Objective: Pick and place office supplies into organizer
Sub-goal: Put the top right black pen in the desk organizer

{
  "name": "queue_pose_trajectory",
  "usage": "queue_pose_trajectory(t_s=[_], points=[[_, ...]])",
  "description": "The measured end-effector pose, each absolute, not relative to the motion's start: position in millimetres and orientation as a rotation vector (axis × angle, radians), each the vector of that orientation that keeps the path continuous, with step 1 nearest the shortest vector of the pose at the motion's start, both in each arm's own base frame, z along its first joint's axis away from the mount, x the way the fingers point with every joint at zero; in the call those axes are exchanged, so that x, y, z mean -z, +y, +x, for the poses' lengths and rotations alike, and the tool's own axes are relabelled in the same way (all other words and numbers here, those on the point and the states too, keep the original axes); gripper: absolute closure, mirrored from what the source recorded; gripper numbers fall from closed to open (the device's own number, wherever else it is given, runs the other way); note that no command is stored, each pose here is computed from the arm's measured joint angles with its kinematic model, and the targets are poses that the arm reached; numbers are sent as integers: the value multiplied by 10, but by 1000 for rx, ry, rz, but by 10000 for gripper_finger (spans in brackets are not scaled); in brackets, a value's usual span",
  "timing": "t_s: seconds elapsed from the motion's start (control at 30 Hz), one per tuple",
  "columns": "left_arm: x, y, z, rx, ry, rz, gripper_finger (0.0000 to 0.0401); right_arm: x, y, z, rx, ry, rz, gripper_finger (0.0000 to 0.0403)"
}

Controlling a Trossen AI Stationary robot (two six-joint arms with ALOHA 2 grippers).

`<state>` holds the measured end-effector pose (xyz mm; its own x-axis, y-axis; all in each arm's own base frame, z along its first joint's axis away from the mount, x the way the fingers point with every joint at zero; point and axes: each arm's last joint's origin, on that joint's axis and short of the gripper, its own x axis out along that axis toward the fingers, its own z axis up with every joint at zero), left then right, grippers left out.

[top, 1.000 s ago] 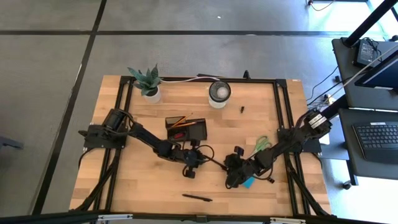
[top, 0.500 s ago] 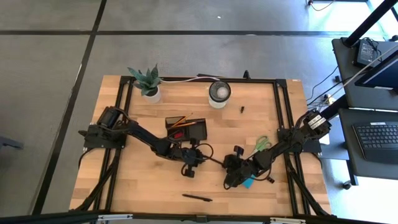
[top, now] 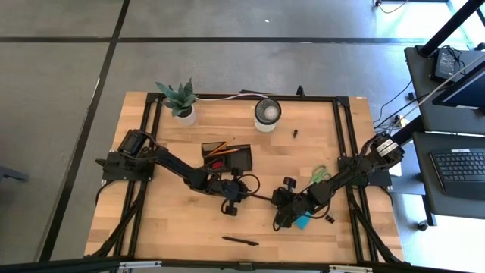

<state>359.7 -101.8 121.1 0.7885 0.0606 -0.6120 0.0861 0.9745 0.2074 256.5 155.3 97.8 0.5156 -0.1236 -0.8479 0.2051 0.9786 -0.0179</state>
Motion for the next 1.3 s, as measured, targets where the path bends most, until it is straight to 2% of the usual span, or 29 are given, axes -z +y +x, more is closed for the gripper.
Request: queue_pose_trajectory(t_s=[0.27,0.47,0.73,1.0,1.3], points=[[-1214,-1019,3597,14,663,233,336,-1007,1575,2595,182,1003,48,358],[-1222,-1028,3595,18,660,232,336,-1185,1652,2701,162,1074,-49,364],[-1465,-1076,3490,34,667,220,336,-1295,1678,2740,149,1126,-126,370],[-1674,-1188,3395,53,625,230,336,-1313,1679,2751,155,1112,-129,375],[-1669,-1195,3395,36,624,211,336,-1295,1678,2750,147,1091,-111,400]])
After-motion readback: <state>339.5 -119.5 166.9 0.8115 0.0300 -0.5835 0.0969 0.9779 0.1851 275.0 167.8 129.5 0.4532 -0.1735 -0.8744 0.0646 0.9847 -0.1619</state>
